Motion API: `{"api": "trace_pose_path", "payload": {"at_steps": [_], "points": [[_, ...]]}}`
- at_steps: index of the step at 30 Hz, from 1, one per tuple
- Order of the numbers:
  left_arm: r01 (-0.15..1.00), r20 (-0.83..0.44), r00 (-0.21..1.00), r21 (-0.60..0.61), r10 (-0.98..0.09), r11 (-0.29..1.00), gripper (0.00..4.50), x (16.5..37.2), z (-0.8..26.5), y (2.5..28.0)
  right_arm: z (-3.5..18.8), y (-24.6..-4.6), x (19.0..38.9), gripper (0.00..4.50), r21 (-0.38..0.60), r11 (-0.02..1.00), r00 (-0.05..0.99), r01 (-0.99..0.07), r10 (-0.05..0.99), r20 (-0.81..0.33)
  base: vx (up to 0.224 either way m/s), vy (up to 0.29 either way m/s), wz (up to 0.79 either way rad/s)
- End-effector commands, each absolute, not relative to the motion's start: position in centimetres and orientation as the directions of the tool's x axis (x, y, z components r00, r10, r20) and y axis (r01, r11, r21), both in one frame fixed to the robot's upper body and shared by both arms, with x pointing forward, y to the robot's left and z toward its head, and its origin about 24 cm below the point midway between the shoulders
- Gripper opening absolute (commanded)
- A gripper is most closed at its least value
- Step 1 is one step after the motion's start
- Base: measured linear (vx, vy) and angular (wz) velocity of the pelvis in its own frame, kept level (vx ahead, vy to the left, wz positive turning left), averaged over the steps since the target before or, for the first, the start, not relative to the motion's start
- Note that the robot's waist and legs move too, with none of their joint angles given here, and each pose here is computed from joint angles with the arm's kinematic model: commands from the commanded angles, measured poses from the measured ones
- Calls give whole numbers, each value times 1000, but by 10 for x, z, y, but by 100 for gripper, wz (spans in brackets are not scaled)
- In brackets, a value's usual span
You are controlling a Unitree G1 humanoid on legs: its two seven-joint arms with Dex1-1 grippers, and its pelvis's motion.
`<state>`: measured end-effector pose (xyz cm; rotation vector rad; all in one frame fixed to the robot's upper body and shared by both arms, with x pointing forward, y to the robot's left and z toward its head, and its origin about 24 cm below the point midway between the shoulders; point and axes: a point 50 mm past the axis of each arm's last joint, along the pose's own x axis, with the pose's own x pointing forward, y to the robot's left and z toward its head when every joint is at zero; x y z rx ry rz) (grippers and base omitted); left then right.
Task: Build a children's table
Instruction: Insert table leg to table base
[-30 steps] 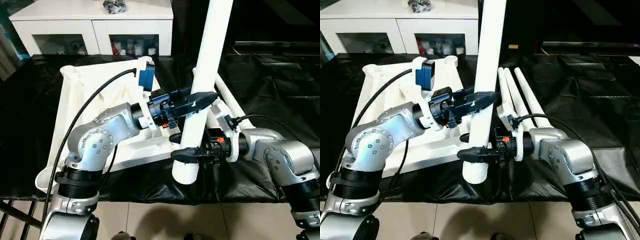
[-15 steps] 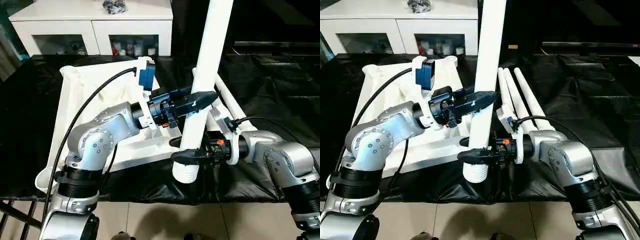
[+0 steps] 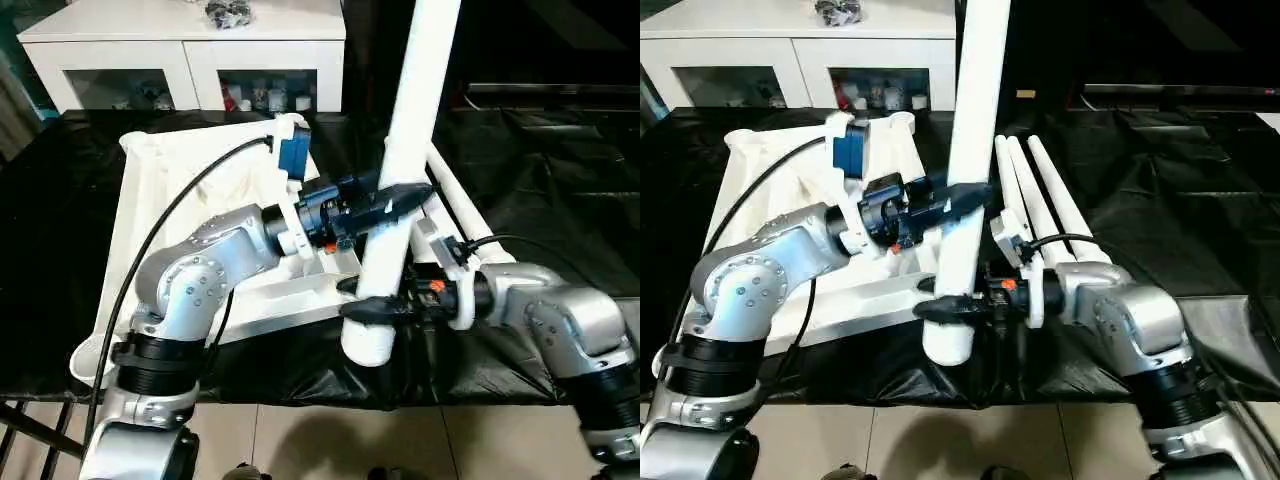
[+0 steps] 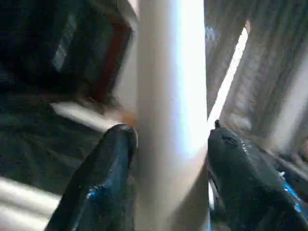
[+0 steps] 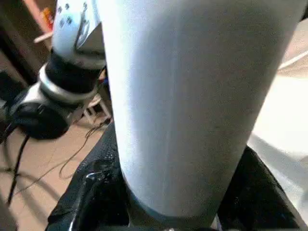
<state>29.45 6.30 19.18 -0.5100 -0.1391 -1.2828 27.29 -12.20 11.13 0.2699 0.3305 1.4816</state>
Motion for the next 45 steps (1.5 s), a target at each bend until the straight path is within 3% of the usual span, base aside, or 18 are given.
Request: {"api": "trace_pose_path", "payload": {"at_steps": [1,7,9,11,13,15,17,18,20,22,23,26,29,33,35,38,40,45], "points": [[927,446,359,-270,-820,259,297,302,200,74,119,-128,277,191,332,118,119,-936,993,-17,0,0,0],[895,561,446,-301,-697,330,297,306,216,94,127,-135,281,191,292,198,219,-936,975,42,0,0,0],[839,528,540,-277,-656,468,297,309,216,110,131,-141,280,191,265,266,289,-927,956,50,0,0,0],[755,473,640,-238,-606,611,297,313,212,121,133,-146,279,191,246,322,343,-914,939,43,0,0,0],[512,335,831,-147,-444,847,297,323,195,144,131,-153,280,191,165,473,473,-866,880,-42,0,0,0],[386,282,891,-59,-356,921,297,324,185,157,129,-157,280,191,103,564,558,-819,825,-83,0,0,0],[311,230,926,-23,-298,950,297,318,171,167,124,-161,287,191,25,707,700,-707,704,-122,0,0,0],[246,143,959,-5,-243,969,297,305,149,176,120,-167,290,191,-42,828,826,-560,552,-117,0,0,0],[188,71,980,7,-188,982,297,291,131,181,121,-170,288,191,-81,886,890,-456,450,-76,0,0,0],[137,59,988,48,-139,989,297,281,122,183,123,-175,283,191,-74,921,924,-381,380,-30,0,0,0],[37,117,992,95,-48,995,297,269,120,185,123,-180,275,191,30,952,952,-304,303,35,0,0,0],[-18,154,988,60,9,998,297,261,120,185,121,-182,264,191,59,966,966,-252,248,66,0,0,0],[-24,150,989,80,11,997,297,251,114,179,115,-180,250,191,-51,969,962,-242,247,116,0,0,0],[-36,126,992,124,20,992,297,247,106,177,89,-180,245,191,30,982,983,-186,186,-3,0,0,0],[-88,140,988,126,70,988,297,252,105,183,75,-172,249,191,81,977,974,-198,206,-97,0,0,0],[-136,138,983,101,121,986,297,257,104,188,71,-162,257,191,93,973,969,-209,219,-111,-25,-4,-4],[-133,134,984,88,121,987,297,259,105,187,72,-152,267,191,4,976,972,-218,217,-87,-70,-62,-7],[-129,129,985,97,116,987,297,257,103,184,76,-148,265,191,55,958,957,-282,285,-59,21,-3,-8]]}}
